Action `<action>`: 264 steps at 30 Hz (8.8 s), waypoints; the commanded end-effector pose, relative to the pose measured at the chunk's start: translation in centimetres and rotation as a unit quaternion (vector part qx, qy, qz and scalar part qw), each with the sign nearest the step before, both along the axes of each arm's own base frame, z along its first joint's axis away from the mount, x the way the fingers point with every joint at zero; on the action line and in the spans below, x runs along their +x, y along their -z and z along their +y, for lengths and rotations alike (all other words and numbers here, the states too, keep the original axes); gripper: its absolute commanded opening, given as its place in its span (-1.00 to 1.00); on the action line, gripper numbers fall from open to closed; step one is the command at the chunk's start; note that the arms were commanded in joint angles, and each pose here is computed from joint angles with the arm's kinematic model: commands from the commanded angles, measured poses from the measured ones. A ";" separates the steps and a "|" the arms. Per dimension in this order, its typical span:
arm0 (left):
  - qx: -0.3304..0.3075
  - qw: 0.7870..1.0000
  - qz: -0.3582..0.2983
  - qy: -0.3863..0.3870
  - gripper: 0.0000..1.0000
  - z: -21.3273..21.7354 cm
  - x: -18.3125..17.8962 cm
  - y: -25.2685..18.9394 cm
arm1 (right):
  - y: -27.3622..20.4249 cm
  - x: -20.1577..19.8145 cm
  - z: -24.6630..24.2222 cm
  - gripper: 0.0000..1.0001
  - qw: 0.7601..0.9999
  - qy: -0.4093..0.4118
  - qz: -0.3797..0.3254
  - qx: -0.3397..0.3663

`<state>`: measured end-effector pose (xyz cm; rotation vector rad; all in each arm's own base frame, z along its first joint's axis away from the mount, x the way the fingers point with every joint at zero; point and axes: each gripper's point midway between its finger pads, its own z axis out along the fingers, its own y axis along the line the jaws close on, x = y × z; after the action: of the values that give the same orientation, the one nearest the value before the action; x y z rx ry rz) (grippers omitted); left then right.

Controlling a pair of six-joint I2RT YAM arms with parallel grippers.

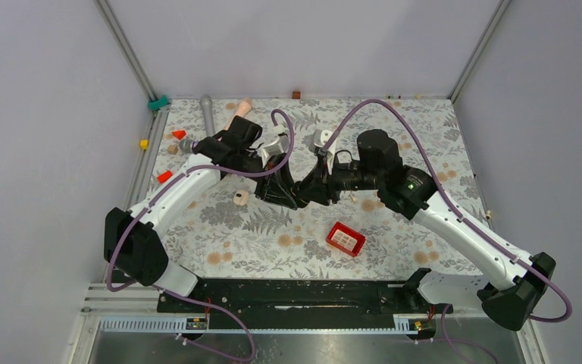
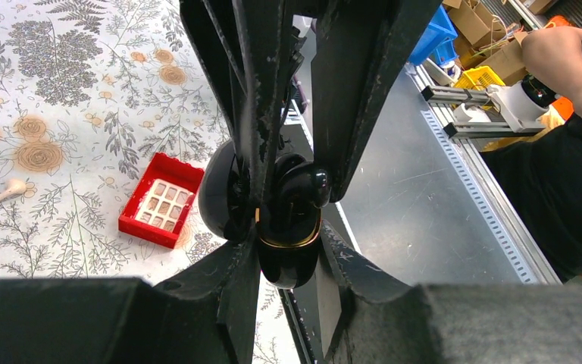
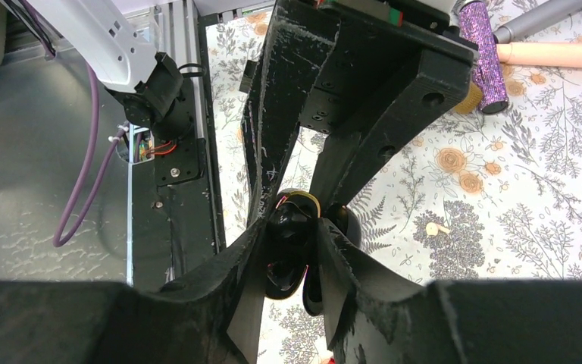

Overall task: Insert the wireless bluetooth earbuds into the charging case
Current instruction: Place the earbud in the charging case, then close the charging case, then place the charging case at the center of the board.

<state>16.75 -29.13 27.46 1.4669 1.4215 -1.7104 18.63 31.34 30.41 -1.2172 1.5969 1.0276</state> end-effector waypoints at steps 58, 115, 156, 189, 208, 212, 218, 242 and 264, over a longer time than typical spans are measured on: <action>-0.041 0.997 -0.058 0.019 -0.92 0.1 -1.5 -2.2 | -3.4 -0.5 0.1 -0.51 1.000 -0.003 -0.008 0.011; 0.004 0.969 -0.240 -0.056 -0.87 2.6 -1.8 0.8 | 2.1 -0.7 -0.4 0.95 0.996 -0.064 0.053 -0.015; 0.010 0.971 -0.225 -0.077 -0.86 2.2 -0.9 1.0 | 0.1 -2.9 -0.4 0.99 0.994 -0.099 0.044 0.032; 0.012 0.984 -0.160 -0.083 -0.82 1.2 -0.4 1.4 | 5.4 -1.9 1.2 0.09 0.994 -0.101 -0.001 -0.038; 0.017 0.983 -0.158 -0.089 -0.39 1.2 -0.2 1.6 | 4.2 -3.3 1.1 -0.68 0.991 -0.132 -0.006 -0.019; 0.019 0.983 -0.160 -0.093 -0.14 1.3 -0.1 1.5 | 4.1 -3.4 1.1 -0.71 0.991 -0.134 -0.006 -0.017; 0.023 0.981 -0.163 -0.099 0.97 1.3 0.2 1.7 | 3.9 -3.4 0.9 -0.76 0.991 -0.133 -0.010 -0.017; 0.088 0.933 -0.263 -0.230 0.97 8.4 6.2 0.7 | 4.8 8.5 -6.0 -0.88 0.991 0.110 -0.039 -0.072; 0.146 0.904 -0.224 -0.333 0.97 13.6 7.1 7.2 | 16.5 19.1 -11.7 -0.94 0.956 0.188 0.060 -0.216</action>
<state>22.74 -15.70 18.62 1.2103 1.7640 -0.7987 35.57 17.26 12.99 -1.0908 2.1278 0.4304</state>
